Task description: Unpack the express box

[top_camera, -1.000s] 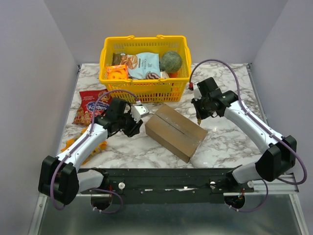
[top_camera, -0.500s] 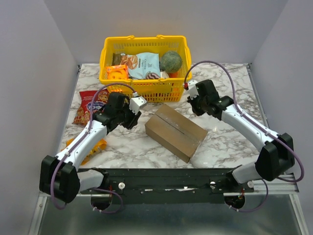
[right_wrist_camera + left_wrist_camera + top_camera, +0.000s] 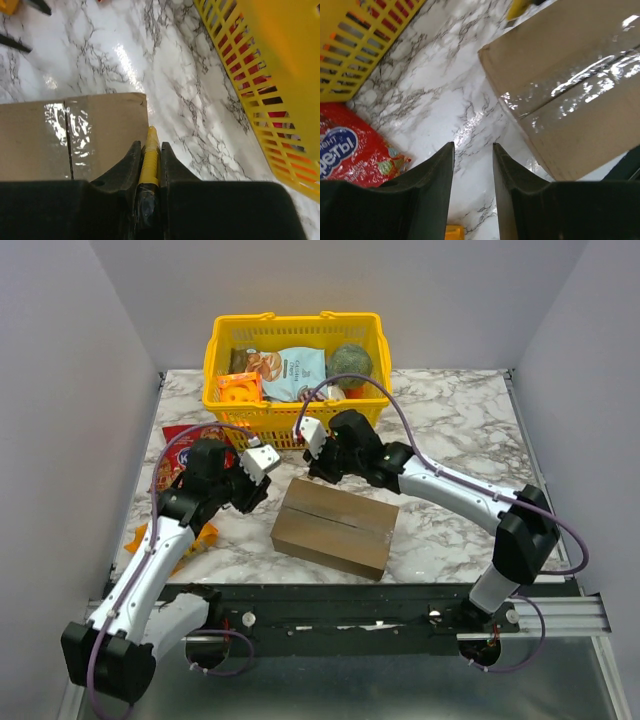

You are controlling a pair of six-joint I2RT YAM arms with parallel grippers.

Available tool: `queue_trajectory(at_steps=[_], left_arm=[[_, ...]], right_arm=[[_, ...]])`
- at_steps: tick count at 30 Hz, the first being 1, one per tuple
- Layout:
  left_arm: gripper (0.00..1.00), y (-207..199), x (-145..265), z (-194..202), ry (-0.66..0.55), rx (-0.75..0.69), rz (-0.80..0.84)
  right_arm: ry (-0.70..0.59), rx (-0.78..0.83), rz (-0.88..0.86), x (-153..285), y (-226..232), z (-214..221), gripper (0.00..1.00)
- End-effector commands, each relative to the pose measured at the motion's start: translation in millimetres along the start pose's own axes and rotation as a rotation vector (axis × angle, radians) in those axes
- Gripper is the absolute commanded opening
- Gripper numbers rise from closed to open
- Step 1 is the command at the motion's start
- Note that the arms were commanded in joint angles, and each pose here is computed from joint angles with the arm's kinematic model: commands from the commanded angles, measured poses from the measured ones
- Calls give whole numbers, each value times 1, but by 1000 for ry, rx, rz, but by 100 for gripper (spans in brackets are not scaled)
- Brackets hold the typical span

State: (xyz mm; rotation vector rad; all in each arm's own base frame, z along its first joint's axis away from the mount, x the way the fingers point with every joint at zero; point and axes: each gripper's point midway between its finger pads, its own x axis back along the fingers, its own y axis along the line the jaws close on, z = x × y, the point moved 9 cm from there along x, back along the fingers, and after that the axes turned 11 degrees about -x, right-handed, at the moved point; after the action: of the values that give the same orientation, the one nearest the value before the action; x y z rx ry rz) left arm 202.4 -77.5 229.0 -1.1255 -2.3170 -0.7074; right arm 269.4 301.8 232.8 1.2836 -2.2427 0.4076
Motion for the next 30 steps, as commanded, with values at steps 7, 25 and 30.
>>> queue_trajectory(at_steps=[7, 25, 30], left_arm=[[68, -87, 27, -27, -373, -466, 417], [62, -132, -58, -48, -528, -854, 135], [60, -122, -73, -54, -372, -758, 68]], right_arm=[[-163, -271, 361, 107, -41, -27, 0], [-27, -707, 652, 243, -103, 91, 0], [-22, -799, 526, 234, -105, 115, 1]])
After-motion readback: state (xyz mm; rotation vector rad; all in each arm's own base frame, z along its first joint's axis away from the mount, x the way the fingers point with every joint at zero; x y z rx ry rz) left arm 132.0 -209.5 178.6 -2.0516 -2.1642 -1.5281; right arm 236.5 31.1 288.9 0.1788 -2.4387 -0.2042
